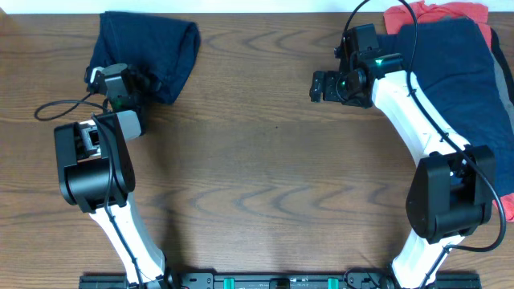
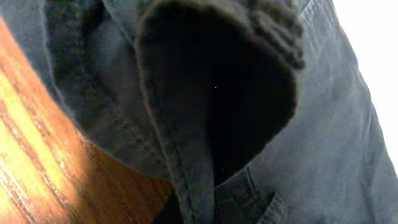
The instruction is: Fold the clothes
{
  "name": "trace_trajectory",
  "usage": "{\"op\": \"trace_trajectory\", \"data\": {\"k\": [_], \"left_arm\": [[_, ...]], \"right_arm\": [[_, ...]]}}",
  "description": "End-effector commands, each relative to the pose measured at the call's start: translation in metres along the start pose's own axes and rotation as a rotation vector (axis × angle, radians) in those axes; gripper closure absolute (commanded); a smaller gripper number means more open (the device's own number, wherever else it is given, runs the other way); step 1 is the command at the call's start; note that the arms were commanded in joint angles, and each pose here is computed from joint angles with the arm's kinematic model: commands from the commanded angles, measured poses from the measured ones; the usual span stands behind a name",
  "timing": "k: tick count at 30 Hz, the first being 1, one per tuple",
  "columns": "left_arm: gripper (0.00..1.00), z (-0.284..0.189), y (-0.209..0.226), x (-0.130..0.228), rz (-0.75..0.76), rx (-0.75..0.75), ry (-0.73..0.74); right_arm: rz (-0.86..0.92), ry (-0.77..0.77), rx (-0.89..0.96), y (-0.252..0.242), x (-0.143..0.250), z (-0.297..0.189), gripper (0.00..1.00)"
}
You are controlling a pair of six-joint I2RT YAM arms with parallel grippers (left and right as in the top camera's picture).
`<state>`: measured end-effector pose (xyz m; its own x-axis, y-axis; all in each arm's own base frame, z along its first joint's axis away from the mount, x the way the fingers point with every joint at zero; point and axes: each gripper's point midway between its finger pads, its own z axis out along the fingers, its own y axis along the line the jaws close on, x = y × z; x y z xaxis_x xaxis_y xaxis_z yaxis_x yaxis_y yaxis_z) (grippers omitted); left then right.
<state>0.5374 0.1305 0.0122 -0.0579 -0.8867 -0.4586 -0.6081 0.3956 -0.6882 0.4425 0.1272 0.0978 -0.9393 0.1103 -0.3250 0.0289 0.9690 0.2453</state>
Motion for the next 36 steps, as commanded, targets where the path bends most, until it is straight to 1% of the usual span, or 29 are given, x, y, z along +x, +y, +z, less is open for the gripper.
{"op": "trace_trajectory", "data": {"k": [1, 4, 9, 10, 11, 12, 13, 14, 15, 18, 21, 24, 28, 31, 33, 36], "left_arm": [[0.94, 0.005, 0.021, -0.010, -0.108, -0.055, -0.031], [0.94, 0.005, 0.023, -0.015, -0.167, -0.055, -0.042], [0.94, 0.005, 0.024, -0.020, -0.177, -0.053, -0.056], [0.94, 0.005, 0.023, -0.020, -0.177, -0.053, -0.055], [0.91, 0.005, 0.023, -0.020, -0.177, -0.050, -0.057], [0.72, 0.005, 0.022, -0.020, -0.177, -0.048, -0.058], [0.51, 0.005, 0.021, -0.021, -0.177, -0.043, -0.060], [0.15, 0.005, 0.020, -0.022, -0.178, -0.038, -0.063], [0.02, 0.005, 0.018, -0.023, -0.178, -0.030, -0.065], [0.02, 0.003, 0.006, -0.022, -0.168, 0.017, -0.044], [0.02, -0.007, -0.022, -0.027, -0.092, 0.111, -0.008], [0.02, -0.030, -0.058, -0.040, 0.001, 0.204, 0.002], [0.02, -0.082, -0.108, -0.053, 0.154, 0.314, 0.037], [0.02, -0.136, -0.147, -0.059, 0.306, 0.421, 0.061], [0.02, -0.176, -0.168, -0.064, 0.406, 0.484, 0.052], [0.02, -0.225, -0.180, -0.078, 0.483, 0.487, -0.008]], "right_arm": [[0.005, -0.010, 0.015, 0.000, 0.000, -0.003, 0.01], [0.004, -0.011, 0.018, 0.000, 0.000, -0.002, 0.01], [0.004, -0.012, 0.017, 0.000, -0.001, -0.002, 0.01], [0.004, -0.012, 0.017, 0.000, -0.001, -0.002, 0.01], [0.004, -0.012, 0.017, 0.000, -0.001, -0.002, 0.01], [0.003, -0.013, 0.017, 0.000, -0.001, -0.002, 0.01], [0.004, -0.013, 0.017, 0.000, -0.001, -0.002, 0.01], [0.004, -0.013, 0.017, 0.000, -0.001, -0.002, 0.01], [0.004, -0.014, 0.016, 0.000, -0.001, -0.002, 0.01], [0.002, -0.027, 0.019, 0.000, -0.004, -0.003, 0.01], [0.007, -0.079, 0.065, -0.009, -0.017, -0.011, 0.01], [-0.032, -0.155, 0.066, -0.010, -0.041, -0.037, 0.01], [-0.143, -0.307, 0.046, 0.003, -0.079, -0.107, 0.01], [-0.292, -0.462, 0.043, 0.022, -0.101, -0.179, 0.01], [-0.375, -0.576, 0.044, 0.033, -0.109, -0.232, 0.01], [-0.401, -0.765, 0.062, 0.040, -0.111, -0.314, 0.01]]}}
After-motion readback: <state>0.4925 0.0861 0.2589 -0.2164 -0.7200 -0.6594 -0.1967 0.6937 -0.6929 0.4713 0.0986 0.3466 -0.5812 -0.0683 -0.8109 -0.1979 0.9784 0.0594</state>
